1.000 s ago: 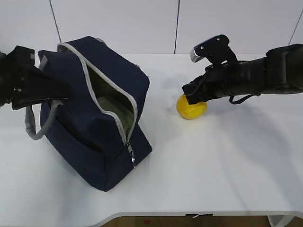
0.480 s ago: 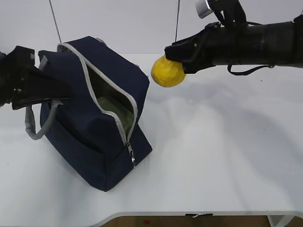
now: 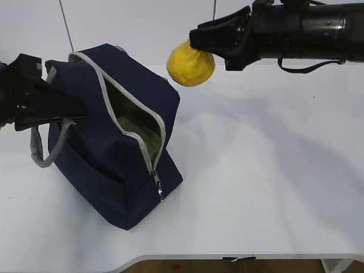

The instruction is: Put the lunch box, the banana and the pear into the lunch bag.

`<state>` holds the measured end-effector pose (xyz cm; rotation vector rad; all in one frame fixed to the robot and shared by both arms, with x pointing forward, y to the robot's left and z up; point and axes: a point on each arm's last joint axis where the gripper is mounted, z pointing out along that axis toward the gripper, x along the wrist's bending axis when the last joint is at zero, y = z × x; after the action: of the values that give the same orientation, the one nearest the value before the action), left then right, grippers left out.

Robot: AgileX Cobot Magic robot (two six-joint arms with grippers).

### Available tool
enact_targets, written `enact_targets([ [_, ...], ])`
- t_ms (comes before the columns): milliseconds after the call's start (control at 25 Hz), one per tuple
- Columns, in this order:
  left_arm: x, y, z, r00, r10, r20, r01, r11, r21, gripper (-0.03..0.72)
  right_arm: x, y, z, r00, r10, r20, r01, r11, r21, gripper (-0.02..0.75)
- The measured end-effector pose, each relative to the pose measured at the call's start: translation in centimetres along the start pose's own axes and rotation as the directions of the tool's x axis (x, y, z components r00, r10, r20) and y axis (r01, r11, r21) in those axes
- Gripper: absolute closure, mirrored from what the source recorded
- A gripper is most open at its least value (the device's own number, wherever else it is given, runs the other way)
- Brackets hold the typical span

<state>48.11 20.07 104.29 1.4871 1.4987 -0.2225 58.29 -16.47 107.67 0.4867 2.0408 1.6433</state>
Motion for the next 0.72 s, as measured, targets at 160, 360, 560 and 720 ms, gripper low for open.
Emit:
enact_targets([
  [160, 0.0, 0.2, 0.0, 1.0, -0.012, -0.002, 0.012, 1.0, -0.018, 0.688, 0.5, 2.1, -0.4, 0.999, -0.042, -0.026, 0.04, 0.998, -0.057, 0.574],
  [360, 0.0, 0.2, 0.0, 1.0, -0.016, -0.002, 0.016, 1.0, -0.023, 0.688, 2.9, 4.1, 1.2, 0.987, -0.127, -0.095, 0.12, 0.99, -0.076, 0.576],
  [560, 0.0, 0.2, 0.0, 1.0, -0.016, -0.002, 0.016, 1.0, -0.024, 0.688, 6.0, 4.8, 3.5, 0.98, -0.176, -0.095, 0.174, 0.984, -0.031, 0.576],
  [720, 0.0, 0.2, 0.0, 1.0, -0.016, -0.003, 0.016, 1.0, -0.025, 0.688, 7.3, 4.4, 5.1, 0.974, -0.192, -0.119, 0.192, 0.981, -0.012, 0.576],
])
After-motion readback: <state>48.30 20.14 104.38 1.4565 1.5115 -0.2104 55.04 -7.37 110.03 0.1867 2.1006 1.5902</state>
